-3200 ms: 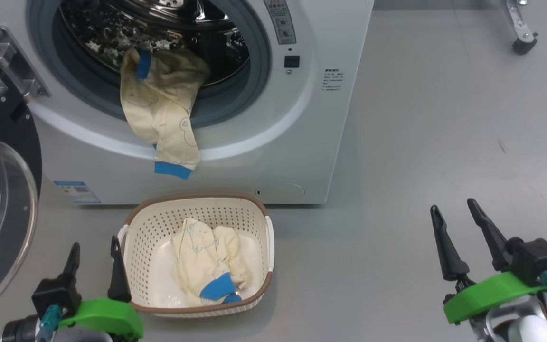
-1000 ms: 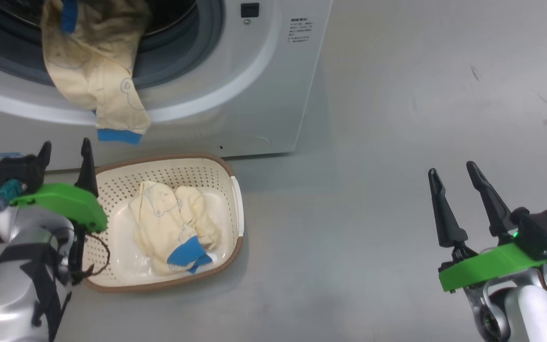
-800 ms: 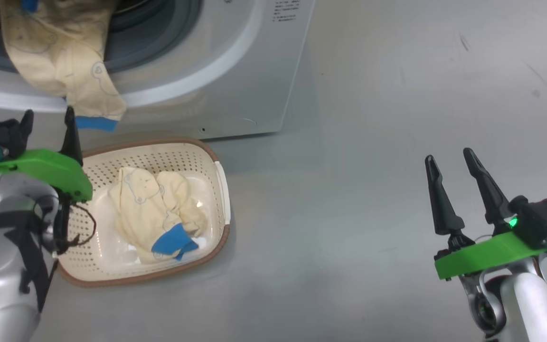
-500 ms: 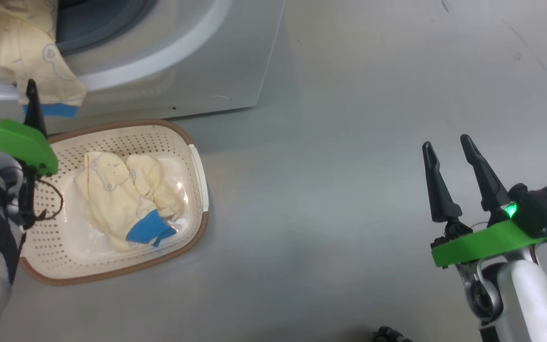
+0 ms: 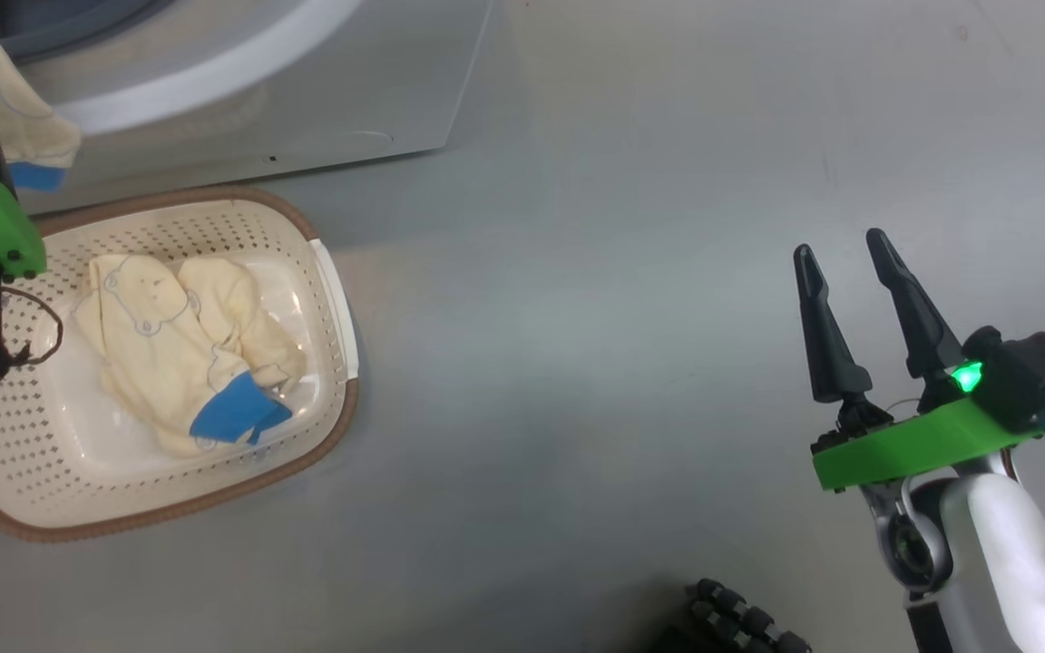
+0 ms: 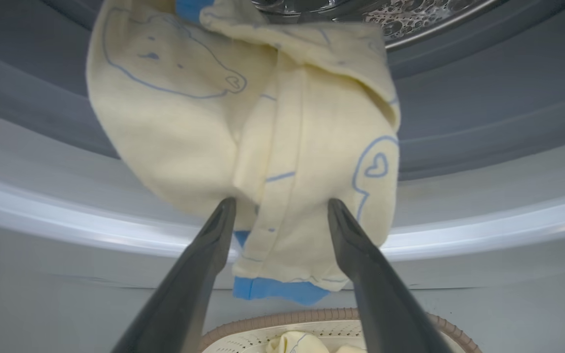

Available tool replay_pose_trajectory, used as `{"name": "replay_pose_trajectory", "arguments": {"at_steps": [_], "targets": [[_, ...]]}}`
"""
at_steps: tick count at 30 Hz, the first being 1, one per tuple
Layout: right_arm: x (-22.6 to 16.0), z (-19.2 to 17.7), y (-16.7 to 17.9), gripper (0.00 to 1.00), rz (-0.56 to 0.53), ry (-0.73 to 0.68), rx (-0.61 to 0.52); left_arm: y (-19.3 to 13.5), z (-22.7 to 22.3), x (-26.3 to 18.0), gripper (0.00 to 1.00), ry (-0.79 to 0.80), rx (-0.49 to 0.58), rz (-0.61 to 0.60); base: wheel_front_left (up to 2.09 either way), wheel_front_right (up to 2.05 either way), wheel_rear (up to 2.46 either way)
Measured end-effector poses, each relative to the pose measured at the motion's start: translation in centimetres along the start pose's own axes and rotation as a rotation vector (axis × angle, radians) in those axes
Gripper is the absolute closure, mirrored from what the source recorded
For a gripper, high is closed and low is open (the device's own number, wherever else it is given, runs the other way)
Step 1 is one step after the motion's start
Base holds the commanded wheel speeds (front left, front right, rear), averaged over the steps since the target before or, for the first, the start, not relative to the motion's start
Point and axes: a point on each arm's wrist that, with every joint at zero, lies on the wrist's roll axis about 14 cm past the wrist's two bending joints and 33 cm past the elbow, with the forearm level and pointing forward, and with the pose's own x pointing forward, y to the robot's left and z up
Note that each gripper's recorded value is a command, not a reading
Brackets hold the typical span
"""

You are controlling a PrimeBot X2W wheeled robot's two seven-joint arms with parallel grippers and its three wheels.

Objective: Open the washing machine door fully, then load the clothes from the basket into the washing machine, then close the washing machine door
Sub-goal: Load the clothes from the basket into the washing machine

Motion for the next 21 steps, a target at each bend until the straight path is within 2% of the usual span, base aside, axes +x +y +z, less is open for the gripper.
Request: {"name": "replay_pose_trajectory", "arguments": {"at_steps": [6, 7, 8, 9, 10, 11, 12, 21], "targets": [[0.40, 0.18, 0.34, 0.00, 0.012, -0.007, -0.002, 0.27, -0.45, 0.58, 0.00, 0.010, -0.012, 0.010, 0.00, 0.00, 0.00], [0.40, 0.15, 0.32, 0.00, 0.010, -0.006, 0.001, 0.31, -0.52, 0.63, 0.12, 0.011, -0.012, 0.011, 0.00, 0.00, 0.00], [0.40, 0.13, 0.30, 0.00, 0.010, -0.006, 0.003, 0.32, -0.56, 0.68, 0.38, 0.012, -0.013, 0.013, 0.00, 0.00, 0.00], [0.41, 0.11, 0.30, 0.00, 0.010, -0.005, 0.003, 0.36, -0.54, 0.72, 0.55, 0.011, -0.014, 0.015, 0.00, 0.00, 0.00], [0.42, 0.09, 0.31, 0.00, 0.010, -0.005, 0.003, 0.39, -0.41, 0.76, 0.62, 0.006, -0.015, 0.016, 0.00, 0.00, 0.00], [0.43, 0.07, 0.33, 0.00, 0.010, -0.004, 0.003, 0.44, -0.27, 0.79, 0.87, 0.001, -0.015, 0.018, 0.00, 0.00, 0.00], [0.43, 0.07, 0.33, 0.00, 0.010, -0.004, 0.003, 0.44, -0.27, 0.79, 1.00, 0.001, -0.015, 0.018, 0.00, 0.00, 0.00], [0.64, 0.19, 0.74, 0.00, 0.022, -0.011, 0.010, 0.47, -0.54, 0.29, 1.00, 0.038, -0.014, 0.022, 0.00, 0.00, 0.00]]}}
